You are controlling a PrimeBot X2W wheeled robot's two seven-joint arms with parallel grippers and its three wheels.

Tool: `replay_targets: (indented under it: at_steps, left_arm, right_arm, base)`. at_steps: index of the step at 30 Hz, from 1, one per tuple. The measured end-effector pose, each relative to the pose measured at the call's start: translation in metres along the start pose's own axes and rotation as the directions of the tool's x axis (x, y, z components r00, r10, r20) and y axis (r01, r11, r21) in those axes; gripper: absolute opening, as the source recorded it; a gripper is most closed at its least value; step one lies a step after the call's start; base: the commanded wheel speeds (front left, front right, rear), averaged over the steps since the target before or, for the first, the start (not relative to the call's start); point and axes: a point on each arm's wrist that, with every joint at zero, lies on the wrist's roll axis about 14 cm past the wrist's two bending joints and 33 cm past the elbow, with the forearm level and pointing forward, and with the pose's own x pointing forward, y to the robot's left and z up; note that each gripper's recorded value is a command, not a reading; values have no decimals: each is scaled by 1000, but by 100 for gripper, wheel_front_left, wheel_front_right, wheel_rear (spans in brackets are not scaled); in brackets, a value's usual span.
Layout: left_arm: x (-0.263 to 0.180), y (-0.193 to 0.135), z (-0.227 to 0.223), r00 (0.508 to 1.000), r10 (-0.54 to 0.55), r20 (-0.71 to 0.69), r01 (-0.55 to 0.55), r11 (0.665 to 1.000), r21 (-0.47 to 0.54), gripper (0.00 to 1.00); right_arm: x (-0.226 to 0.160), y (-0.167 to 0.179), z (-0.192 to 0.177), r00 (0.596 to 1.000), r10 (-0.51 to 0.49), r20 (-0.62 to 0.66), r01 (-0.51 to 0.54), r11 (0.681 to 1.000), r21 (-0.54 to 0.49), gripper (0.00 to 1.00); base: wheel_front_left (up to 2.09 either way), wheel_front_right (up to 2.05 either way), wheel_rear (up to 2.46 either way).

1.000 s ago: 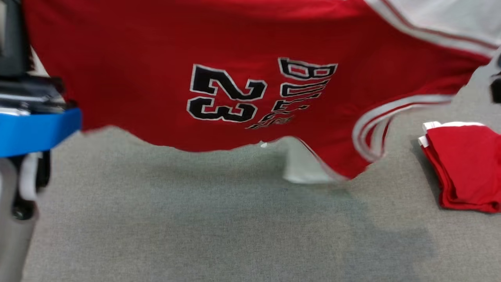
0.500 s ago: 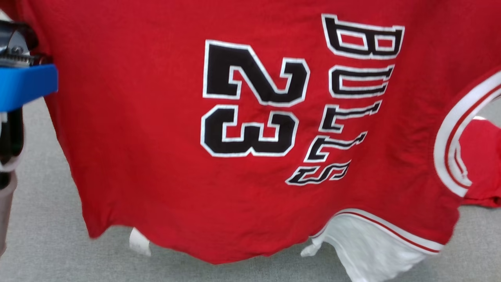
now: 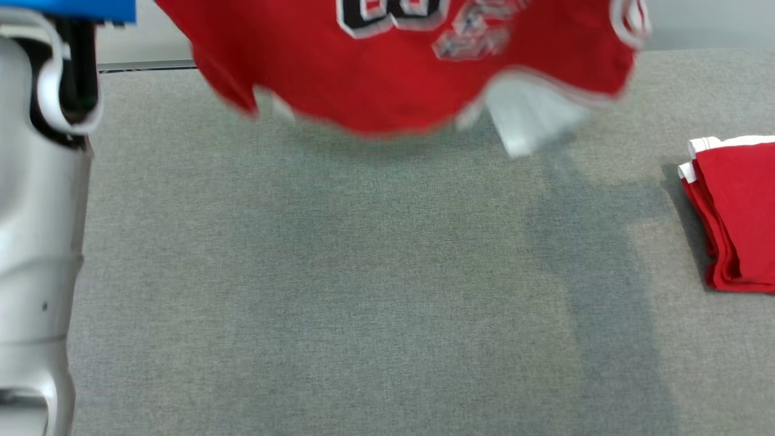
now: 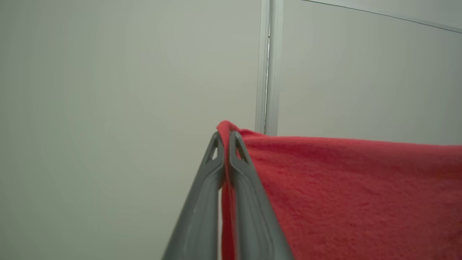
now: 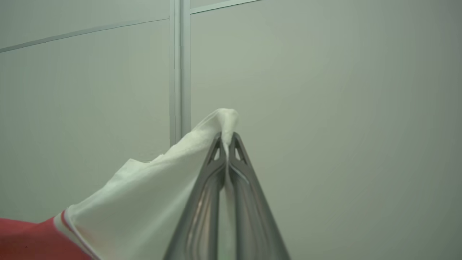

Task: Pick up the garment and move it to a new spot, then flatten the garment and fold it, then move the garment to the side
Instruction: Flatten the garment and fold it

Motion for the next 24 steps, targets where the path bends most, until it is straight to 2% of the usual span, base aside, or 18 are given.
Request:
replay_targets:
  at_steps: [4,9,13,16,20,24]
  left_arm:
    - [8,11,-31,995,46,-84,-48,998,-27,0]
    - [-21,22,-114,943,99,-317,-117,992,-37,0]
    - [-62,18,-181,864,109,-491,-157,986,-57,0]
    - [-105,16,-220,789,114,-604,-187,981,-59,0]
    - [-151,15,-246,720,110,-685,-193,980,-46,0]
    - [-186,15,-247,697,108,-709,-189,981,-38,0]
  right_arm:
    - [7,15,-27,997,17,-71,-16,1000,20,0]
    - [-23,41,-112,956,53,-287,-34,997,69,0]
    - [-81,54,-195,871,69,-487,-18,994,109,0]
    - [-126,65,-238,810,83,-580,9,988,153,0]
    - [-183,71,-267,749,84,-657,74,975,210,0]
    - [-230,62,-272,716,69,-695,122,967,222,0]
  base:
    - [0,0,0]
    - [0,0,0]
    - [0,0,0]
    - [0,0,0]
    - [0,0,0]
    - [0,0,0]
